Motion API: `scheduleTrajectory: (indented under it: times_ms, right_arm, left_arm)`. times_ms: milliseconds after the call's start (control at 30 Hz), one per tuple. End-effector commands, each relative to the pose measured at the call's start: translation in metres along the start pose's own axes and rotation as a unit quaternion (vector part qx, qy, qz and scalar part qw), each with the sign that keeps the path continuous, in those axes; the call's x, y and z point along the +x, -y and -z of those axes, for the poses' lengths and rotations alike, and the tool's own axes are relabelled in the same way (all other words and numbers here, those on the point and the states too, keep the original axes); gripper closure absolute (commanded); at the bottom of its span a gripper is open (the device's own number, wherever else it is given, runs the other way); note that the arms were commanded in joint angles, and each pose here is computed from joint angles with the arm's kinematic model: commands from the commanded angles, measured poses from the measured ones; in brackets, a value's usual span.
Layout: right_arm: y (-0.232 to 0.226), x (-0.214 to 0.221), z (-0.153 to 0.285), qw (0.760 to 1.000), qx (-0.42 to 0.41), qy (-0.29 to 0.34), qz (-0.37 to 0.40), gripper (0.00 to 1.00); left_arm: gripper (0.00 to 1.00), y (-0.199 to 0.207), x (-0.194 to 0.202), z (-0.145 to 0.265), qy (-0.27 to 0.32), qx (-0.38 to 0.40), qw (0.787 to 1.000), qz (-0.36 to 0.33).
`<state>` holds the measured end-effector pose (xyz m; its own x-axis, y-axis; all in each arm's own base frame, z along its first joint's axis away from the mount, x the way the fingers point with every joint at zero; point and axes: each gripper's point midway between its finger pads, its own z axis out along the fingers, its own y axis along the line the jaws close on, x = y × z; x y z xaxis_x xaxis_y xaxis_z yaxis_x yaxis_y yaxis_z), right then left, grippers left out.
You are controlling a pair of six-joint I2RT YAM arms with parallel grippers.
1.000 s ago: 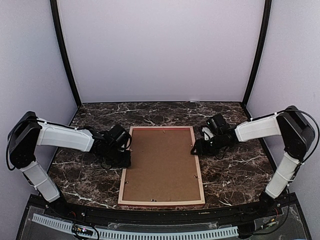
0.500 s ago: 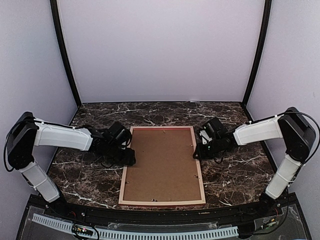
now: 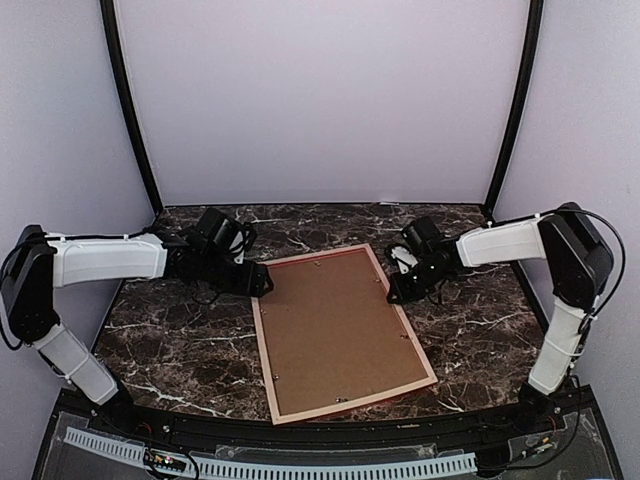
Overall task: Put the photo into the frame
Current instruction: Rotate the photo frame at the center of the board.
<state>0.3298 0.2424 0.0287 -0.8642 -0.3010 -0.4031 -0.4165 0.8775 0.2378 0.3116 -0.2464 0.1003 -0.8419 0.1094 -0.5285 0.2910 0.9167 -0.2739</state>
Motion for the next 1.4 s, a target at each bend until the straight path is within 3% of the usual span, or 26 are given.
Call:
scheduleTrajectory:
  times_ms: [0,267,567,700,967,1367]
  right_arm:
    - [-0.010,0.003,-0.011,0.992,-0.031,-0.039,0.116,0.87]
    - [-0.019,-0.026,-0.032,0.975,-0.085,-0.073,0.190,0.82]
    - [-0.021,-0.065,-0.033,0.974,-0.116,-0.058,0.184,0.47]
    - [-0.020,-0.074,-0.016,0.980,-0.114,-0.037,0.161,0.41]
    - [-0.013,-0.062,0.014,0.992,-0.089,-0.025,0.083,0.33]
    - [0.022,-0.024,0.057,1.000,0.024,-0.014,0.013,0.30]
  left_arm:
    - [0.22,0.003,-0.030,-0.002,0.012,0.040,0.999,-0.025]
    - [0.22,-0.037,-0.055,-0.032,0.001,0.021,0.999,-0.027]
    - [0.22,-0.055,-0.057,-0.064,-0.037,-0.001,0.996,-0.078]
    - [0.25,-0.051,-0.049,-0.073,-0.051,0.020,0.995,-0.088]
    - [0.41,-0.054,-0.044,-0.086,-0.070,0.020,0.992,-0.103]
    - [0.71,-0.067,-0.031,-0.091,-0.088,-0.008,0.992,-0.086]
